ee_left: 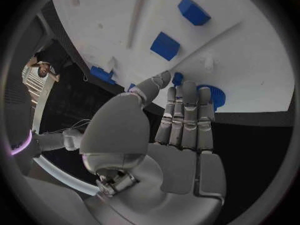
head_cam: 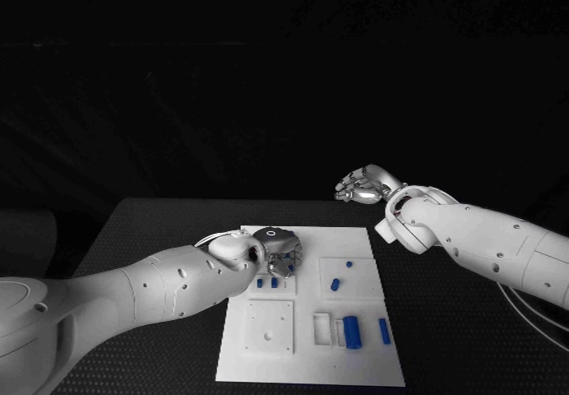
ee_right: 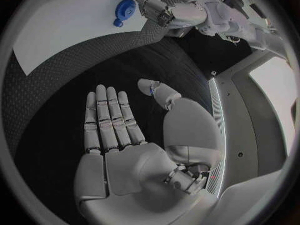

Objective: Assemble the parts on the task board

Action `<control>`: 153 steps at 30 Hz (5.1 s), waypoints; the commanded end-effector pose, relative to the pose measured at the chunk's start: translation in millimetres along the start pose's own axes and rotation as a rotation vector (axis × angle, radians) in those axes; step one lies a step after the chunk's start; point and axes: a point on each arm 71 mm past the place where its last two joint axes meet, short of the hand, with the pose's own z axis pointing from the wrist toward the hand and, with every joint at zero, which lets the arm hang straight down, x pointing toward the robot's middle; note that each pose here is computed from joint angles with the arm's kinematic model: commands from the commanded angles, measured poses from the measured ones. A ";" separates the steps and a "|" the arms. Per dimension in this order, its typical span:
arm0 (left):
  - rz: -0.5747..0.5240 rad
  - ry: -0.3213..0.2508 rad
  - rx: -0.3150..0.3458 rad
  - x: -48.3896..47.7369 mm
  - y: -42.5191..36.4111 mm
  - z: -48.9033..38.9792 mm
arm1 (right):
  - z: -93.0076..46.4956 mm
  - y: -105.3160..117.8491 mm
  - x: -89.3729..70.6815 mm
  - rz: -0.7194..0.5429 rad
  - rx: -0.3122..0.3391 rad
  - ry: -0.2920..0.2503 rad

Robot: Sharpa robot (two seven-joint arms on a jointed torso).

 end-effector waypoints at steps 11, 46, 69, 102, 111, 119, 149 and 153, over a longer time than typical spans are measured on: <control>0.013 0.019 -0.032 2.6 7.0 2.3 | 0.1 1.4 1.6 0.000 -0.011 0.012; 0.033 0.083 -0.031 20.5 2.7 4.1 | 0.4 1.9 2.1 0.000 -0.012 0.013; 0.053 0.046 -0.028 22.8 0.1 2.8 | 0.3 1.7 1.8 0.000 -0.013 0.013; -0.140 -0.106 -0.067 -20.8 20.8 -33.7 | -2.0 -1.4 -1.8 -0.002 -0.009 0.007; -0.156 -0.089 -0.113 -18.3 41.4 -50.4 | -2.4 -2.0 -2.5 -0.002 -0.007 0.006; -0.155 -0.088 -0.136 -17.2 51.5 -55.3 | -2.5 -2.2 -2.7 -0.003 -0.007 0.006; -0.168 -0.042 -0.121 -3.7 42.1 -44.0 | -2.2 -1.4 -2.0 -0.002 -0.008 0.007; -0.166 -0.037 -0.122 -3.0 42.5 -43.8 | -2.3 -1.6 -2.2 -0.002 -0.008 0.006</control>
